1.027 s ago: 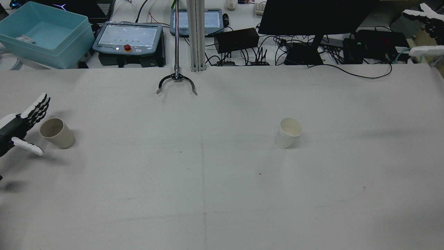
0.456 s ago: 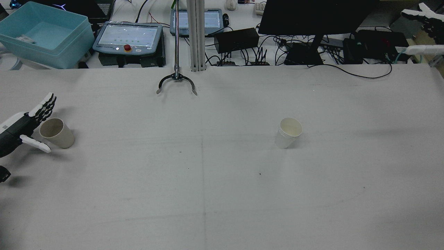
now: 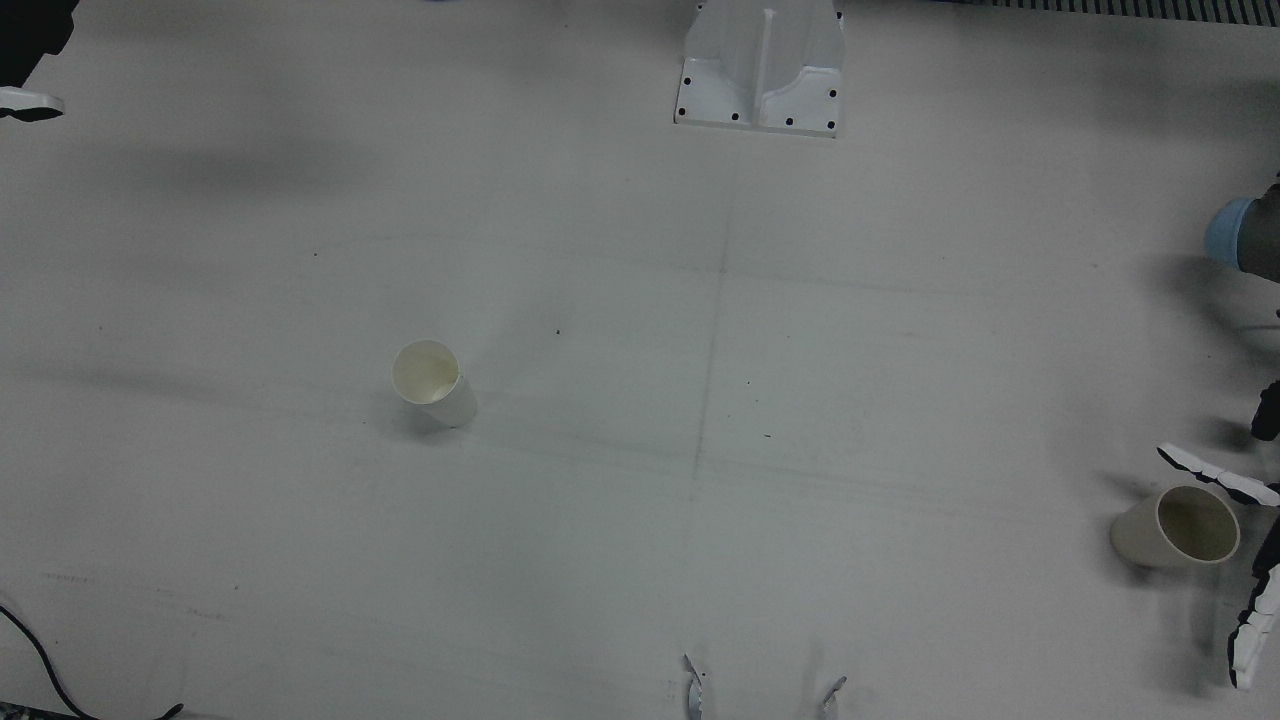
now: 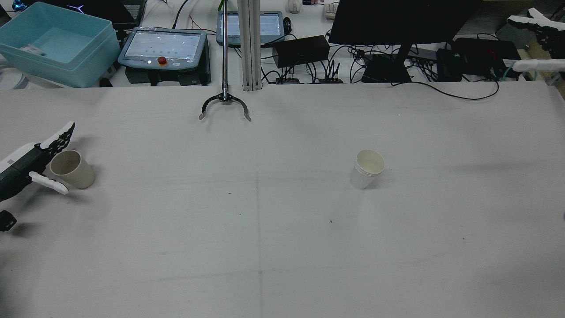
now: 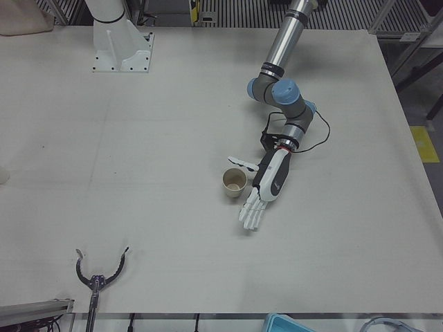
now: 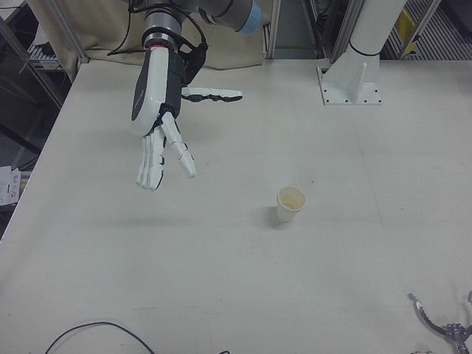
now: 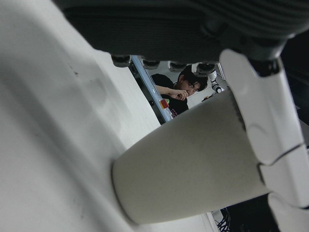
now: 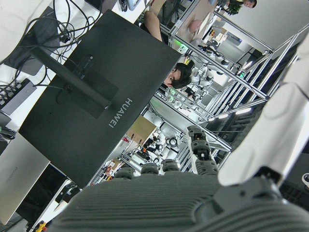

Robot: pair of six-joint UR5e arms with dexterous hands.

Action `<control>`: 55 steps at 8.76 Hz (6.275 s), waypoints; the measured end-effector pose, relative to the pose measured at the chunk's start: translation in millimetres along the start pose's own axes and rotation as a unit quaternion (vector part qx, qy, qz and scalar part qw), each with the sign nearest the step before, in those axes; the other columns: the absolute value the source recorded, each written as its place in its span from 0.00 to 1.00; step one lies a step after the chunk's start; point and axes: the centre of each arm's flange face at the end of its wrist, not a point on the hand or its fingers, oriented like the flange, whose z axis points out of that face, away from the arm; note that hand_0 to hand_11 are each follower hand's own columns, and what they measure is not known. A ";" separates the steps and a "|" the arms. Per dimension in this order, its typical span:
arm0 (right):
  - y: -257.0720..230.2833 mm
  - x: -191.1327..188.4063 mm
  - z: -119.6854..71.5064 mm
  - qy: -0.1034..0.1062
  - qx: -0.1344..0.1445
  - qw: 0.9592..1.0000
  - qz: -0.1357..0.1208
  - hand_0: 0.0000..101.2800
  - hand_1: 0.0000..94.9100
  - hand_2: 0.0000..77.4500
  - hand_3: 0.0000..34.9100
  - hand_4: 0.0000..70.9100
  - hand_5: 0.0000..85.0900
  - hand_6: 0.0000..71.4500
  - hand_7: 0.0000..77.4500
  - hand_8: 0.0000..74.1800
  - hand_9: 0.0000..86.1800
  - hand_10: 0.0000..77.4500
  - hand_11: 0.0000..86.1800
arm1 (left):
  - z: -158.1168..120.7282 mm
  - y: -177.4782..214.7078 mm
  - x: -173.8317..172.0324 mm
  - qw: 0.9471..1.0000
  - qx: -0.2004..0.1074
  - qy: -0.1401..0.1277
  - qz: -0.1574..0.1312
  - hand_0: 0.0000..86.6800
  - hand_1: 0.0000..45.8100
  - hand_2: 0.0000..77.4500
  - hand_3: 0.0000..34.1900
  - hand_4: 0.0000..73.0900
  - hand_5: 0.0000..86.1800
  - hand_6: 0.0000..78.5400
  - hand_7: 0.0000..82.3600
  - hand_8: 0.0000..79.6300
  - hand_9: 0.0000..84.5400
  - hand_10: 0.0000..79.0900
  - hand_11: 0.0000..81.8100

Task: Pour water
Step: 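Close the left hand fingers around the beige paper cup, then lift the beige cup slightly off the table with the left hand, then reach the right hand toward the other beige paper cup, then close the right hand fingers around the second beige cup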

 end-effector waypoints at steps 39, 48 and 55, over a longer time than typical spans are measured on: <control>71.1 358.9 7.4 0.002 0.013 0.994 0.111 0.42 0.08 0.05 0.00 0.05 0.01 0.01 0.01 0.02 0.01 0.01 0.01 | 11.1 120.0 82.2 0.995 0.012 -0.007 -0.098 0.62 0.42 0.52 0.00 0.46 0.63 0.06 0.15 0.03 0.06 0.07 0.13; 129.2 392.2 11.0 0.018 -0.011 0.996 0.091 0.43 0.10 0.06 0.00 0.05 0.02 0.01 0.01 0.02 0.01 0.01 0.02 | -1.3 116.6 85.5 0.995 0.017 -0.009 -0.099 0.61 0.38 0.53 0.00 0.46 0.62 0.06 0.14 0.03 0.06 0.07 0.13; 143.5 400.7 15.5 0.017 -0.019 0.995 0.101 0.44 0.10 0.08 0.00 0.08 0.03 0.03 0.01 0.04 0.03 0.02 0.04 | -9.6 110.6 82.7 0.995 0.022 -0.013 -0.096 0.61 0.38 0.53 0.00 0.47 0.62 0.06 0.14 0.03 0.06 0.07 0.13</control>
